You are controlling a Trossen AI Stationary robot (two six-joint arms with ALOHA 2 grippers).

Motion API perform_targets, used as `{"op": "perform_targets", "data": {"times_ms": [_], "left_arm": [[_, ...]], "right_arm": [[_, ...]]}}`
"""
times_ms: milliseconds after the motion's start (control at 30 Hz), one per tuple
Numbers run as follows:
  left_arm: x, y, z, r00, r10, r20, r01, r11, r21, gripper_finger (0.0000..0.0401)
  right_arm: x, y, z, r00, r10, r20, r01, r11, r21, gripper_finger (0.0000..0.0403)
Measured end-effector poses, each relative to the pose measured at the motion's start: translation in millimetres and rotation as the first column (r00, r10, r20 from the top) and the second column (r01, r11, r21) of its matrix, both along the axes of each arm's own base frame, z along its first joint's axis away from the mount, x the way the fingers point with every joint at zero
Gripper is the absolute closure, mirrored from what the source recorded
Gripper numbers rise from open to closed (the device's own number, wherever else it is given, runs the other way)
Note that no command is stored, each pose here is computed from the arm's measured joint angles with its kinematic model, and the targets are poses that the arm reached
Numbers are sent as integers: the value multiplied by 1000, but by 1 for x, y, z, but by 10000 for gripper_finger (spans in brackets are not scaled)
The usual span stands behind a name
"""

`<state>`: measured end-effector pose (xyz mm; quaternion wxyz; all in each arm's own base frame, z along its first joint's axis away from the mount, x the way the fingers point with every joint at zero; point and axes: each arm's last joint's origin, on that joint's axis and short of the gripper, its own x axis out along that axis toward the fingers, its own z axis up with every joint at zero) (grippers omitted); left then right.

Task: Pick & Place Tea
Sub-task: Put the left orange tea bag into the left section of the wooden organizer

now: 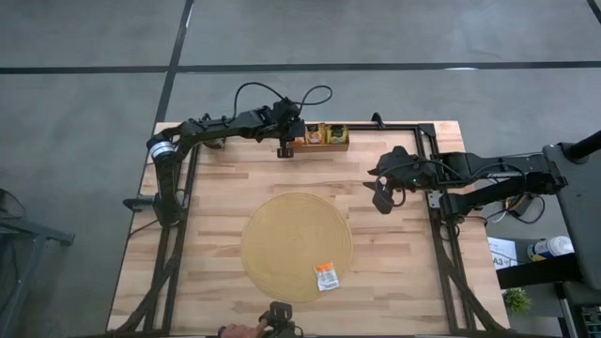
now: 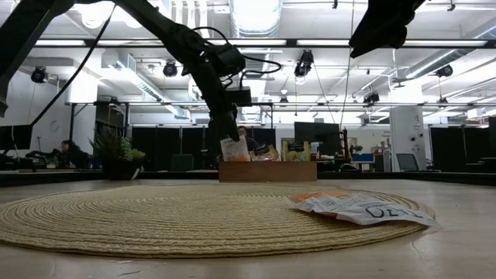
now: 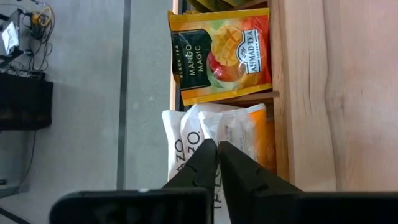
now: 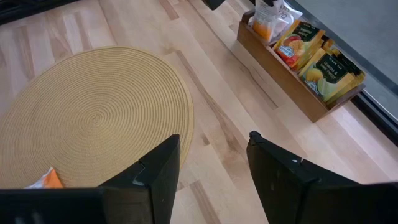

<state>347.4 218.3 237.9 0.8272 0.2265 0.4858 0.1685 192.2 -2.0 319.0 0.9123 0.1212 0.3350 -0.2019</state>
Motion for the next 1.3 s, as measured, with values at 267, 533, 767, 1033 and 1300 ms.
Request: {"op": "perform_targets", "data": {"times_ms": [267,533,767,1033,1300], "left_arm": [[0,0,0,1000,3,0,-3,1000,3,323],[5,3,21,989,107,100,-107,994,-7,306],[8,1,38,980,29,199,11,980,-197,388],[1,-1,15,989,36,146,3,966,-259,400],[-6,-4,-9,994,34,101,-3,958,-287,401]], "right_arm": [[0,0,0,1000,-1,0,1,1000,1,220],[0,0,0,1000,-1,0,1,1000,0,220],[0,0,0,1000,0,0,0,1000,0,220],[0,0,0,1000,0,-1,0,1000,0,220],[0,0,0,1000,0,0,0,1000,0,220]]}}
